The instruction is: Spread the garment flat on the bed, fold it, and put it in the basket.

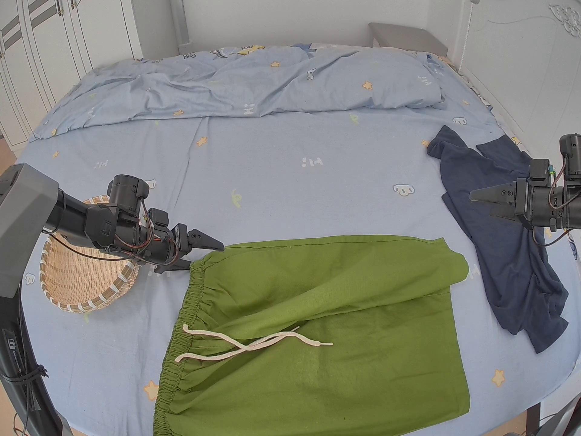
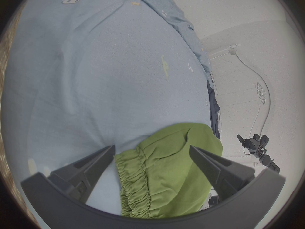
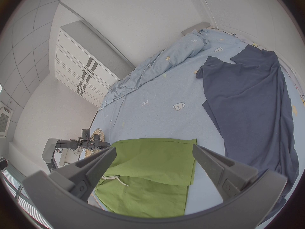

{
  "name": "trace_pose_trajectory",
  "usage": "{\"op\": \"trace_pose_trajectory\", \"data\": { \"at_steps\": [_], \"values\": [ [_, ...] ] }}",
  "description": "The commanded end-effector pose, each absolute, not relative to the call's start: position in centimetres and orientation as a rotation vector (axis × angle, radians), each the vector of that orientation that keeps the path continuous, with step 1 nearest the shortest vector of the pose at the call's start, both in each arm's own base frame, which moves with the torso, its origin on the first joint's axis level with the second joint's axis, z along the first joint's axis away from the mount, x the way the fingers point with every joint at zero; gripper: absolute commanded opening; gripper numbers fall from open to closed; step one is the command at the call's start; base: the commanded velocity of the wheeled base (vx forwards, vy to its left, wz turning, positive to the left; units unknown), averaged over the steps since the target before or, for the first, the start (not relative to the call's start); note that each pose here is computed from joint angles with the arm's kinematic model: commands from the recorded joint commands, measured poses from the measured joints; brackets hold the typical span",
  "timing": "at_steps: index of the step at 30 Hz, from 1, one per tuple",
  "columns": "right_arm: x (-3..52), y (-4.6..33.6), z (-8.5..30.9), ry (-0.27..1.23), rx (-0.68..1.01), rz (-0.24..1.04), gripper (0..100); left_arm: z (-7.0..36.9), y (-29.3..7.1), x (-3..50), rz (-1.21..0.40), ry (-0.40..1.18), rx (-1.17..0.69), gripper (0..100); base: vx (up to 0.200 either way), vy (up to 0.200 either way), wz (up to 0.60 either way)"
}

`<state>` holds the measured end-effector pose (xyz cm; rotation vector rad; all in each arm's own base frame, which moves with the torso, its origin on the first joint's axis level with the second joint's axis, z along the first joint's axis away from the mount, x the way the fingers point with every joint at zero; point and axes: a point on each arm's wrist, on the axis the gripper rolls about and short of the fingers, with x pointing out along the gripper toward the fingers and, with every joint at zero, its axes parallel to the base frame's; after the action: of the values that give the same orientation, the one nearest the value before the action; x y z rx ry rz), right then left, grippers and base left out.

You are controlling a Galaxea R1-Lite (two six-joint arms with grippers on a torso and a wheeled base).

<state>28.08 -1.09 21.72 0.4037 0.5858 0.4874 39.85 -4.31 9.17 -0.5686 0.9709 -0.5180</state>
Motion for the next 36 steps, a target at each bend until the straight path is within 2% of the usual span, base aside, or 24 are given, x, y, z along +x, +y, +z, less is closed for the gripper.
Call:
{"op": "trace_pose_trajectory", "data": {
  "at_steps": [1, 11, 19, 25, 36],
  "values": [
    [28.1, -1.1, 21.8, 0.584, 0.404, 0.488, 100, 8.9, -4.5, 39.7, -0.521, 0.990, -0.573, 0, 0.000, 0.000, 0.00],
    [28.3, -1.1, 21.6, 0.590, 0.406, 0.487, 100, 9.1, -4.2, 39.6, -0.523, 0.982, -0.575, 0, 0.000, 0.000, 0.00],
    [28.6, -1.2, 21.3, 0.600, 0.409, 0.482, 100, 13.3, -2.4, 38.5, -0.509, 0.870, -0.571, 0, 0.000, 0.000, 0.00],
    [29.3, -1.3, 20.5, 0.623, 0.418, 0.473, 100, 14.5, -0.6, 38.2, -0.474, 0.818, -0.580, 0, 0.000, 0.000, 0.00],
    [34.5, -2.2, 18.2, 0.673, 0.444, 0.452, 100, 13.8, -2.2, 37.7, -0.509, 0.858, -0.566, 0, 0.000, 0.000, 0.00]
  ]
}}
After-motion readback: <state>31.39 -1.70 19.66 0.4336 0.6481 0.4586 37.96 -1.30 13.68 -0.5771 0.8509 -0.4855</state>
